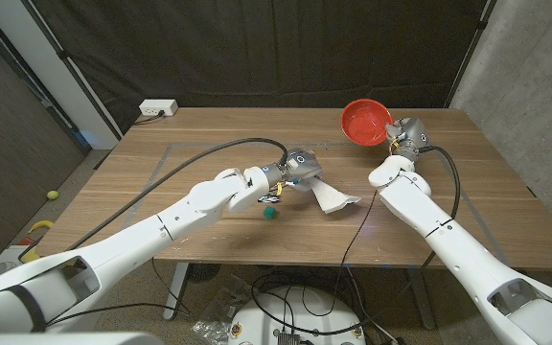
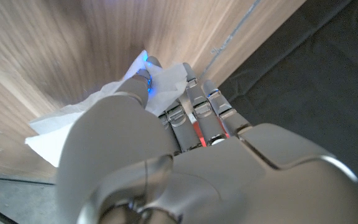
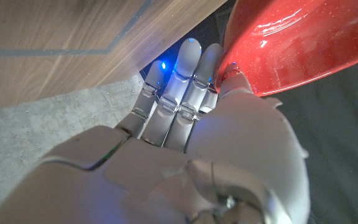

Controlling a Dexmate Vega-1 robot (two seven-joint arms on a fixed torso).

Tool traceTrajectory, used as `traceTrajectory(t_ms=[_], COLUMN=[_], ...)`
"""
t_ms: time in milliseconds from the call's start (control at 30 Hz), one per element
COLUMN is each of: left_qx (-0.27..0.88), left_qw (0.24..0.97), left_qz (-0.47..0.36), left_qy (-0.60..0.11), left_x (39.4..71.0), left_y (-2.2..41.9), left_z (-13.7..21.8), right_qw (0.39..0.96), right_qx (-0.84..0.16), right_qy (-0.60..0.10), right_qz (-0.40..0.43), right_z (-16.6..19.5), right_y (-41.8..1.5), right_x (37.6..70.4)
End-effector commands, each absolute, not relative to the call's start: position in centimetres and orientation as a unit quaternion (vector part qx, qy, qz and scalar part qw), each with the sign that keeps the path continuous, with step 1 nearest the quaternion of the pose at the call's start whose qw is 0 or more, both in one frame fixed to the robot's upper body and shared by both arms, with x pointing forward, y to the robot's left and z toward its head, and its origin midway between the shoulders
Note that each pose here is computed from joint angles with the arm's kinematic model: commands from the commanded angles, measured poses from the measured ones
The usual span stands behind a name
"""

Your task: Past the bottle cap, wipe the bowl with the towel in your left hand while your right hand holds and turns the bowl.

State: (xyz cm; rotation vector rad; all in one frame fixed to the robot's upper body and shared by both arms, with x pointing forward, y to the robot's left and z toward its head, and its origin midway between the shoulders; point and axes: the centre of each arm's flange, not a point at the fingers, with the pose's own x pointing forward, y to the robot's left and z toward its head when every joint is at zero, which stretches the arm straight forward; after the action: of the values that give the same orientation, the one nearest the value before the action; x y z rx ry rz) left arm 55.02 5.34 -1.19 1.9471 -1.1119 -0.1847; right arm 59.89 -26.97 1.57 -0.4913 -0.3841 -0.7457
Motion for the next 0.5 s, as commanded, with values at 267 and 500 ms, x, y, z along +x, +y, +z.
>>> traceTrajectory(t_ms=[267, 500], left_qx=[0.648, 0.565], left_qw=[0.546, 0.575], left_qz=[0.068, 0.132], left_qy=[-0.527, -0.577], left_x=[54.2, 54.3], left_y=[8.7, 9.8], left_z=[0.6, 0.4], right_qw=[0.941, 0.952], right_qx=[-0.098, -0.059], right_qy=[-0.188, -0.187], right_qz=[-0.265, -0.235], right_z=[0.8, 0.3], right_y=[-28.6, -28.9], right_x=[60.0, 59.9])
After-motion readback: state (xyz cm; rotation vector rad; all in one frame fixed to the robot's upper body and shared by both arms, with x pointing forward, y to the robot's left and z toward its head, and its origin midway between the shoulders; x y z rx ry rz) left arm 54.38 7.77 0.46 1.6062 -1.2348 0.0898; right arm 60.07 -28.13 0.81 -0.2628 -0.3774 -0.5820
